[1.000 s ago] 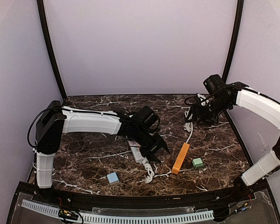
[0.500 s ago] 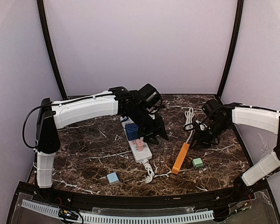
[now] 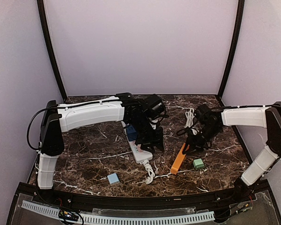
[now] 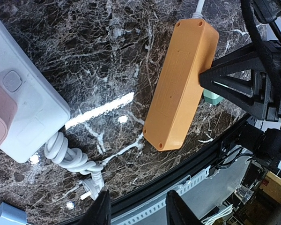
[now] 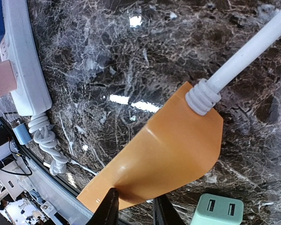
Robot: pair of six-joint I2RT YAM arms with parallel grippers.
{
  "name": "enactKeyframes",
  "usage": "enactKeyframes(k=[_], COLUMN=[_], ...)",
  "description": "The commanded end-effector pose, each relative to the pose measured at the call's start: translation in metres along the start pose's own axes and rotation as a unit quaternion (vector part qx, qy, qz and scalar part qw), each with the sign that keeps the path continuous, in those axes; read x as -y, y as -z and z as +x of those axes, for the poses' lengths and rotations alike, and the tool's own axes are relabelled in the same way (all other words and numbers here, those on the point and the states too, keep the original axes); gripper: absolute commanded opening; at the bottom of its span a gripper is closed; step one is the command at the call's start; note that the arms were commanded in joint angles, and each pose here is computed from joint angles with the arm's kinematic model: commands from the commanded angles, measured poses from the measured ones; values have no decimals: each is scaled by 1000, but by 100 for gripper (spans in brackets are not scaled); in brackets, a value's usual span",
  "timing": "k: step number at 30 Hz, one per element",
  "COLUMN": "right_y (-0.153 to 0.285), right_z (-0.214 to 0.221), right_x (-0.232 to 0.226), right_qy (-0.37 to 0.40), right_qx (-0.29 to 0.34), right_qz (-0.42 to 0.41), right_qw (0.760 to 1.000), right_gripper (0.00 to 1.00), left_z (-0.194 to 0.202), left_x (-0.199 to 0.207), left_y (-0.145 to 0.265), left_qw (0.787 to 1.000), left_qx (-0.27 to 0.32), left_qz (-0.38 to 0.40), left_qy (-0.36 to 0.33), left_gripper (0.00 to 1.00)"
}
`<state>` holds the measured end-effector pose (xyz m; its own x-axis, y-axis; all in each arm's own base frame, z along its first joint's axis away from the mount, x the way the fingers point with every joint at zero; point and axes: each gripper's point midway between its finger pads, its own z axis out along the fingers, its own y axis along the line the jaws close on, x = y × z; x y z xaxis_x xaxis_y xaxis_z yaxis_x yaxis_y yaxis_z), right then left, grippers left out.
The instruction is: Insert the plug
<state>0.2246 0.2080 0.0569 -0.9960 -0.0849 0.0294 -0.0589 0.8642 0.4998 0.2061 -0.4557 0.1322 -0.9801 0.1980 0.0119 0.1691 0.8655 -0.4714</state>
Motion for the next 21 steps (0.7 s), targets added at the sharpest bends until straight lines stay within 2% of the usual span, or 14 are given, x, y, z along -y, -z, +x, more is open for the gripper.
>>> enactKeyframes(k=[1, 5, 9, 15, 21], right_y=[-8, -10, -12, -29, -35], right_z=[-10, -18, -28, -23, -28], right_x=[5, -3, -5, 9, 11], right_qy=[-6, 6, 10, 28, 44], right_qx=[11, 10, 7, -30, -56], right_qz=[44, 61, 90, 169, 235], right_qw=[999, 998, 996, 985, 969], right_gripper=[26, 35, 35, 34, 38], left_z=[7, 8, 10, 14, 21], left_x=[-14, -17, -20, -25, -24], left_y=[4, 3, 1, -3, 2], left_qw=[999, 999, 999, 999, 998], left_qx=[-5, -7, -12, -19, -30], left_qz=[-34, -38, -42, -44, -33], left_qy=[-6, -9, -15, -26, -43], left_gripper=[40, 39, 39, 38, 38])
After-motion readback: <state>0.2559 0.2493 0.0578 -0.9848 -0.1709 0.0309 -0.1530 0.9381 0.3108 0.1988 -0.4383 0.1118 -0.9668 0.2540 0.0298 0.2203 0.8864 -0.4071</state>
